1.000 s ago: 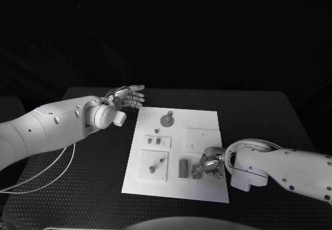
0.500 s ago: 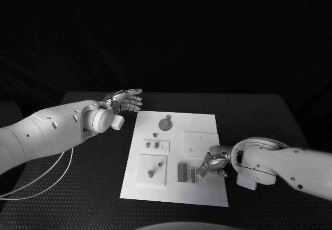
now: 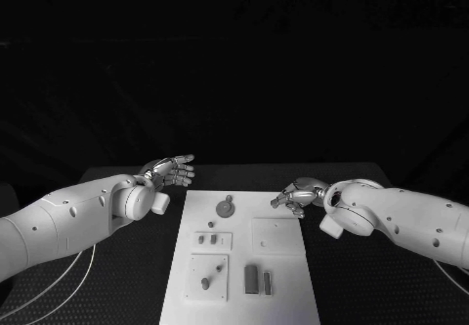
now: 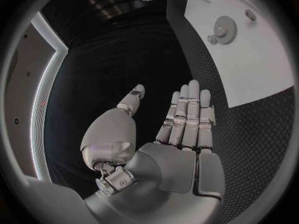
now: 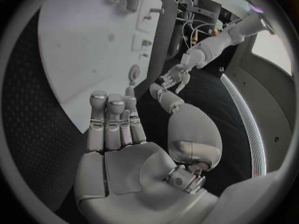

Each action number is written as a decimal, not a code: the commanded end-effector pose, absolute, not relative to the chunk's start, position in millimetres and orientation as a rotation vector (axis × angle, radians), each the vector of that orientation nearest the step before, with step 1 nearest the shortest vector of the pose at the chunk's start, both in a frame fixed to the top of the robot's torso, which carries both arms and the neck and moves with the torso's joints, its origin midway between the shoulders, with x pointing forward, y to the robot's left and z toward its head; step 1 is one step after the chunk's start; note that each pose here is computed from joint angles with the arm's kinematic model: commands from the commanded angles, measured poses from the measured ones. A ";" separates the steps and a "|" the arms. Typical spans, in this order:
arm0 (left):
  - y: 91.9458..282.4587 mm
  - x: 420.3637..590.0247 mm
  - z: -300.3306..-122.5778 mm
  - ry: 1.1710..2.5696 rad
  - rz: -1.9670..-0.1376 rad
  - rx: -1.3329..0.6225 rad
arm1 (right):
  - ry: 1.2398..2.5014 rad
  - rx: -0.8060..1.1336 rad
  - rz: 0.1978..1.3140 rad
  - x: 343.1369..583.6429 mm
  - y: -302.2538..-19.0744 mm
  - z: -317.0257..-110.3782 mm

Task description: Assemble the parts on the task board

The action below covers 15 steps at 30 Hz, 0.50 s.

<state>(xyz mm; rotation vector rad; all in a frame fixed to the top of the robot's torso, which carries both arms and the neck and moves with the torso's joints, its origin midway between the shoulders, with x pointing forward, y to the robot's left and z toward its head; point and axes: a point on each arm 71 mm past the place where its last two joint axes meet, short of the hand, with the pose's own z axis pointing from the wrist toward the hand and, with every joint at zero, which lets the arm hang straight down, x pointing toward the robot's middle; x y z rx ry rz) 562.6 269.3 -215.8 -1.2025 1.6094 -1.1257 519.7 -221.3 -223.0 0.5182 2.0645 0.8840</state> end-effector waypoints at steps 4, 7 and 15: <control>266.2 569.1 -212.2 1.573 -1.194 -1.182 | 1.781 0.716 1.143 564.1 -231.5 -208.5; 264.8 571.3 -212.3 1.577 -1.209 -1.176 | 1.744 0.730 1.159 572.4 -227.4 -210.8; 259.5 576.7 -213.5 1.585 -1.211 -1.172 | 1.606 0.878 1.231 586.6 -226.8 -218.3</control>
